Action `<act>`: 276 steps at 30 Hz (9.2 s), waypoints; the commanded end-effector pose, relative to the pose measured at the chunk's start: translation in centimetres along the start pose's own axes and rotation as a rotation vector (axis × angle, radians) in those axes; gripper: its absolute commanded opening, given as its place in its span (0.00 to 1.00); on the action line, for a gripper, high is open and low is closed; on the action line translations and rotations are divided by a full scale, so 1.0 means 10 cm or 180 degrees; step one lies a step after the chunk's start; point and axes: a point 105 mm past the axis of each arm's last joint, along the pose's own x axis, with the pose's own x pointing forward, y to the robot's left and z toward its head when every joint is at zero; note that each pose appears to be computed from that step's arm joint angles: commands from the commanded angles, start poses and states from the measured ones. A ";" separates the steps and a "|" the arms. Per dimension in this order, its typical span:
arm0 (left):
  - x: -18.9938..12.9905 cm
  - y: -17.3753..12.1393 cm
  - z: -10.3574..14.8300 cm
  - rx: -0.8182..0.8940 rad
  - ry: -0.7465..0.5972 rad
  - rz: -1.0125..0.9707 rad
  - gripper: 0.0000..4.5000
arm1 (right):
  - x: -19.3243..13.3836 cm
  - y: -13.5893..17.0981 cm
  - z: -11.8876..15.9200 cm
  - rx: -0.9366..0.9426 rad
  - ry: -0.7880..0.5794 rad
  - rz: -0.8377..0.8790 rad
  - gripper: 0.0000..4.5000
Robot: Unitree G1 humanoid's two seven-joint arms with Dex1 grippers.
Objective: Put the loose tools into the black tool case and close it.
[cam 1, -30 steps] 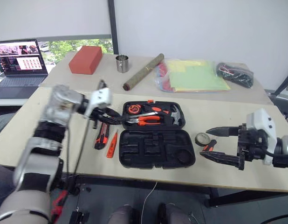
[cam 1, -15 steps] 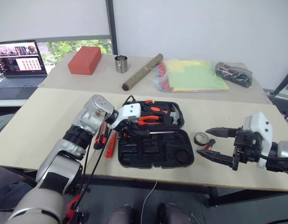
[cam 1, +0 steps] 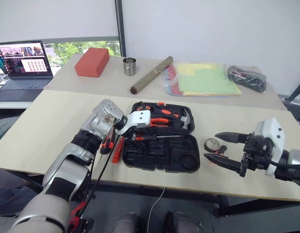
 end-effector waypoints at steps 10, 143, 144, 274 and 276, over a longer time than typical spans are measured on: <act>0.05 0.22 0.19 0.0356 -0.0159 0.0434 0.41 | 0.00 0.00 0.10 -0.0085 -0.0134 -0.0034 1.00; -1.13 -0.66 -0.16 -0.0331 -0.1052 0.0521 1.00 | 1.63 -0.04 -0.06 -0.1117 0.0412 0.1250 0.00; -1.13 -0.66 -0.16 -0.0330 -0.1051 0.0524 1.00 | 1.65 -0.02 -0.11 -0.1131 0.0462 0.1269 0.00; -0.22 -0.26 -0.28 -0.0252 0.0517 -0.0440 0.09 | 0.63 0.43 0.35 -0.0160 -0.0340 0.0625 1.00; -0.20 -0.25 -0.26 -0.0273 0.0472 -0.0410 0.20 | 0.63 0.43 0.34 -0.0151 -0.0347 0.0619 1.00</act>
